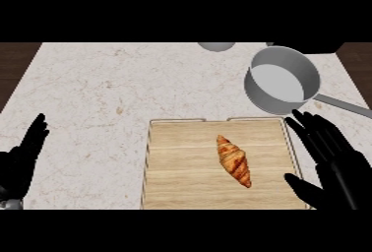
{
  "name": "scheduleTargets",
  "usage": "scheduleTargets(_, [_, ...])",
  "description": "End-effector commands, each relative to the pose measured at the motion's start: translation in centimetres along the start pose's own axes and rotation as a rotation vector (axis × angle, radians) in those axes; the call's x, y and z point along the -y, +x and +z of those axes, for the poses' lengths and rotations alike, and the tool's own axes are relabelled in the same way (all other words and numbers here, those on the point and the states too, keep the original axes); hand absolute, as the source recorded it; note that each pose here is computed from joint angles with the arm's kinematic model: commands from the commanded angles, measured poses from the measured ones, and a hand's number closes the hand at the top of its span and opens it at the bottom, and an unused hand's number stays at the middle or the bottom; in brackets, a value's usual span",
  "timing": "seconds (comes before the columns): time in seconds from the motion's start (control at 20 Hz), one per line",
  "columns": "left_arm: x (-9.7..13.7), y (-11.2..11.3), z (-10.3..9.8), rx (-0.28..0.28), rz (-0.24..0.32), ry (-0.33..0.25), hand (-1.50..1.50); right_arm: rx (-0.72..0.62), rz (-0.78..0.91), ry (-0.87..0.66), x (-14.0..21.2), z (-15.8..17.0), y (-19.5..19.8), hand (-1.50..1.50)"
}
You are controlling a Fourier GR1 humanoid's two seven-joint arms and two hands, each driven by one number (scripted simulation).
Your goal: Pick the croissant from the tray and place it in the pot
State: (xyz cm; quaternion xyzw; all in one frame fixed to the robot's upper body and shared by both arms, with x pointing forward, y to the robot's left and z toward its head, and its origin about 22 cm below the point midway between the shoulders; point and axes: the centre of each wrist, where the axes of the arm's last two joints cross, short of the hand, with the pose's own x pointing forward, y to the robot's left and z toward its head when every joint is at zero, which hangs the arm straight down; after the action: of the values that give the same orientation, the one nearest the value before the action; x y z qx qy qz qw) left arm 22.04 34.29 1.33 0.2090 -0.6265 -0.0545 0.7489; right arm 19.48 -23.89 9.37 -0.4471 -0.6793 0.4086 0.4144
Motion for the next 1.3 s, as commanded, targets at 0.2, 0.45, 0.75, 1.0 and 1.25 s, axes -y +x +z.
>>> scheduleTargets(0.2, [0.9,1.7,-0.8,0.02,-0.014,-0.041,0.0,-0.122,0.191,0.205,-0.3,-0.9,7.7,-1.5])
scheduleTargets(0.45, [1.9,2.1,-1.3,0.043,-0.01,-0.043,0.0,-0.215,0.345,0.424,-2.5,-3.2,10.9,-1.5])
scheduleTargets(0.75, [2.5,1.8,-1.2,0.032,-0.008,-0.047,0.0,-0.341,0.459,0.685,-4.8,-4.9,14.0,-1.5])
scheduleTargets(1.0, [1.8,1.8,-0.4,0.036,-0.011,-0.022,0.0,-0.404,0.46,0.768,-6.3,-6.7,16.6,-1.5])
scheduleTargets(1.25, [1.5,1.6,-1.0,0.03,-0.013,-0.026,0.0,-0.422,0.49,0.796,-8.0,-7.4,17.3,-1.5])
